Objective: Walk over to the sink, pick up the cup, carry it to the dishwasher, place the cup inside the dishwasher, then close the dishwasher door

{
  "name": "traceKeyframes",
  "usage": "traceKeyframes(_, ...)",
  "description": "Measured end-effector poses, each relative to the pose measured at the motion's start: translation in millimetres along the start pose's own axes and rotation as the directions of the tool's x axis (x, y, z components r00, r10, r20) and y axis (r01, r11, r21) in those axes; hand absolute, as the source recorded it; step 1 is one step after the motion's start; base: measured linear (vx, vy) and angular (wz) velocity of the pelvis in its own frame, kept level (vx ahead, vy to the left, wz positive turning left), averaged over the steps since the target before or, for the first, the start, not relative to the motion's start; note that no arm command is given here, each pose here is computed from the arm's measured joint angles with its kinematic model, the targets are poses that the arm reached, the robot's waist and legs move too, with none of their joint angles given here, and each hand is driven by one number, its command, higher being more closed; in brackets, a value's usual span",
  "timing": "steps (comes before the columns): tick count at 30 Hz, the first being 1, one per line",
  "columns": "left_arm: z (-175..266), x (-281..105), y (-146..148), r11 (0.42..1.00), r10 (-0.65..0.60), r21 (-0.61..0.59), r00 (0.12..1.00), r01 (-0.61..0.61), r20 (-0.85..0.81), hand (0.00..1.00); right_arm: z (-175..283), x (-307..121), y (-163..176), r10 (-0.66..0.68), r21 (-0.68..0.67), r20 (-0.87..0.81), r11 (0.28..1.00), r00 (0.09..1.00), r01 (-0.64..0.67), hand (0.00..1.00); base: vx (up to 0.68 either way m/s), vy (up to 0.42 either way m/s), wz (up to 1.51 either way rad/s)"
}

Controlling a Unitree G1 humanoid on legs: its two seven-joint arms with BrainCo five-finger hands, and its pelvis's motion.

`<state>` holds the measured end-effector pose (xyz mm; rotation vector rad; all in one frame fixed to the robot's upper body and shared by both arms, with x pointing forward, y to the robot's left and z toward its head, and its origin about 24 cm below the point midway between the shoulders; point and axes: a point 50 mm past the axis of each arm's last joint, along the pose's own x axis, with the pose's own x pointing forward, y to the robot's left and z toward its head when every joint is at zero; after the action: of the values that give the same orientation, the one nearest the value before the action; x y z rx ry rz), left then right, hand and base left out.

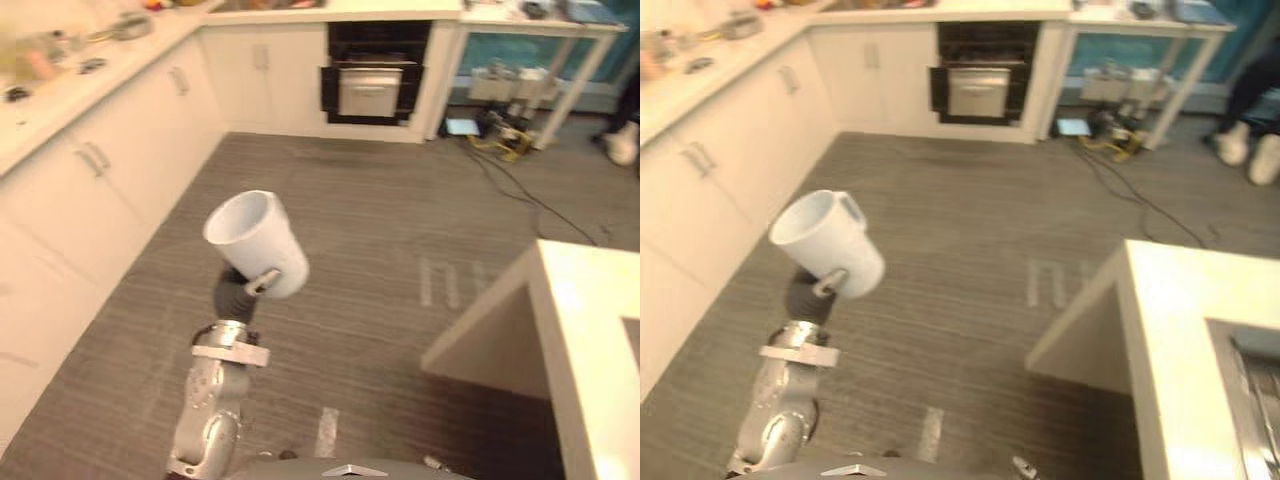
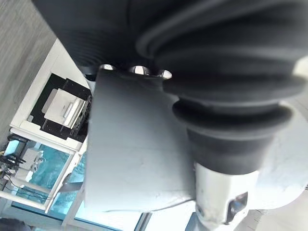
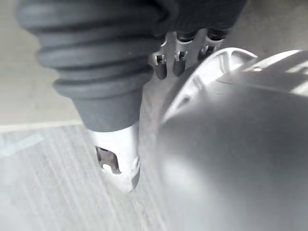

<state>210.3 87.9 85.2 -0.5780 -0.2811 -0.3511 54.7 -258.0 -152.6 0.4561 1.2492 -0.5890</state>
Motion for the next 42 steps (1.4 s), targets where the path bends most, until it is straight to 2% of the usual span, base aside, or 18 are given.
traceKeyframes(2,-8,12,-8,0.997,-0.078,0.009,0.997,0.078,-0.029,1.0,-15,2,16,0.059,0.078,-0.026,0.995,0.998,-0.057,0.0,0.02,-0.15,1.98)
traceKeyframes(4,-13,14,-4,0.997,-0.073,0.028,0.996,0.074,-0.053,1.0,-28,4,32,0.107,0.111,-0.058,0.989,0.993,-0.1,0.0,-0.02,-0.154,1.15)
traceKeyframes(7,-22,9,3,0.996,-0.053,0.066,0.992,0.061,-0.116,1.0,-32,4,46,0.145,0.051,-0.078,0.989,0.986,-0.141,0.0,-0.01,-0.178,0.61)
traceKeyframes(12,-23,10,-2,0.996,-0.046,0.072,0.992,0.055,-0.117,1.0,-16,5,46,0.153,-0.094,-0.06,0.983,0.986,-0.158,0.0,-0.03,-0.103,0.07)
traceKeyframes(18,-19,8,7,0.993,-0.037,0.111,0.991,0.051,-0.127,1.0,-20,5,60,0.179,-0.134,-0.077,0.973,0.981,-0.188,0.0,0.03,0.005,0.01)
traceKeyframes(19,-14,1,21,0.988,-0.011,0.153,0.992,0.03,-0.123,1.0,-28,5,71,0.188,-0.182,-0.098,0.962,0.977,-0.203,0.0,0.0,0.0,0.0)
traceKeyframes(24,-14,1,21,0.988,-0.009,0.154,0.993,0.027,-0.12,1.0,-30,5,68,0.183,-0.18,-0.102,0.963,0.978,-0.199,0.0,0.0,0.0,0.0)
traceKeyframes(33,4,5,41,0.976,0.121,0.182,0.993,-0.116,-0.017,1.0,-39,4,63,0.194,-0.117,-0.079,0.972,0.978,-0.202,0.0,0.0,-0.001,-0.01)
traceKeyframes(38,9,5,33,0.979,0.136,0.152,0.99,-0.139,0.027,1.0,-42,2,65,0.217,-0.074,-0.05,0.973,0.975,-0.221,0.0,0.02,-0.018,-0.08)
traceKeyframes(42,31,-5,17,0.983,0.131,0.105,0.978,-0.15,0.162,1.0,-30,-1,61,0.251,-0.056,-0.002,0.966,0.968,-0.251,0.0,-0.05,-0.014,-0.1)
